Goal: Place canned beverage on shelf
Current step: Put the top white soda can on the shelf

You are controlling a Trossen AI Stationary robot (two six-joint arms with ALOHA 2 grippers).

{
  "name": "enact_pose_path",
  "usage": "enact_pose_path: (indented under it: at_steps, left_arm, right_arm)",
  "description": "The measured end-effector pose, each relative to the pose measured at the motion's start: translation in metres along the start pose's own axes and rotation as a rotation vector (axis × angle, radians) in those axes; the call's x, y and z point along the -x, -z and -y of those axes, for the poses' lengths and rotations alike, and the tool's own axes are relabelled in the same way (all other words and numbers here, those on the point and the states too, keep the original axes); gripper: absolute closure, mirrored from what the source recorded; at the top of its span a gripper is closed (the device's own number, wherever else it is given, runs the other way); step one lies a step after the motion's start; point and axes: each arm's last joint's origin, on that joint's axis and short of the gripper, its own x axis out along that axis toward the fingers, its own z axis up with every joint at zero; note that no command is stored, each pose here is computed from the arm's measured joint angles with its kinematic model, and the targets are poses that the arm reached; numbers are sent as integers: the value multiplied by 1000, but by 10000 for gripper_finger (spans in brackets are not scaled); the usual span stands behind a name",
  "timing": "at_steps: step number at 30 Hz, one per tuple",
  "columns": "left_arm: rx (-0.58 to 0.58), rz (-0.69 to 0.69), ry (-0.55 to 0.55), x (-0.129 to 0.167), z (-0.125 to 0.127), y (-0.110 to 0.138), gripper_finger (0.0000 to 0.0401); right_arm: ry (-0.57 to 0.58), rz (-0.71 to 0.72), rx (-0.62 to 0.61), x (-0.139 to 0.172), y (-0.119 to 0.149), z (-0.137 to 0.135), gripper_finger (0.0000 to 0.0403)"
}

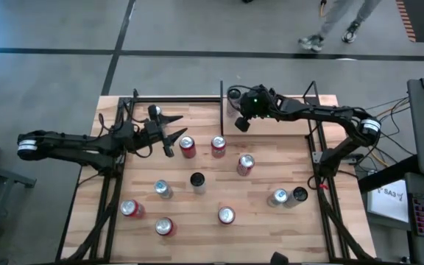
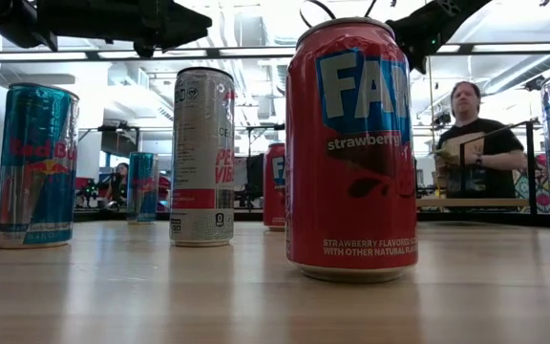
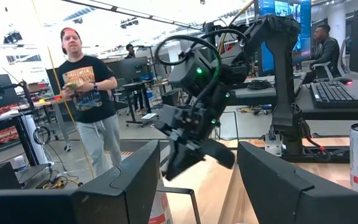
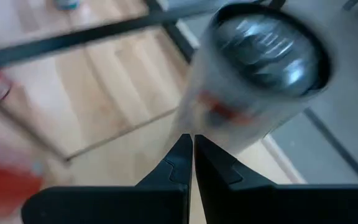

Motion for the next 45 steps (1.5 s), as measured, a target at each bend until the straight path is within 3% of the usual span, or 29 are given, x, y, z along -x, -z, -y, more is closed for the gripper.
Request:
enact_pose_path:
  at_steps: [11, 19, 23, 30, 41, 45]
  left_arm:
    - [-6, 4, -1, 0, 0, 0, 200]
    - [-4, 5, -1, 0, 0, -1, 200]
    - [-3, 5, -1, 0, 0, -1, 200]
    - [-2, 5, -1, 0, 0, -1, 200]
    - [3, 8, -2, 0, 0, -1, 200]
    - [5, 16, -3, 0, 0, -2, 200]
  right_arm:
    - [28, 5, -16, -9, 2, 12, 394]
    - [10, -60, -56, 3, 6, 11, 394]
    - [-63, -78, -66, 8, 8, 9, 394]
    - [-72, -77, -49, 9, 7, 9, 394]
    - [-88, 128, 13, 8, -11, 16, 394]
    - [-77, 135, 11, 3, -11, 17, 394]
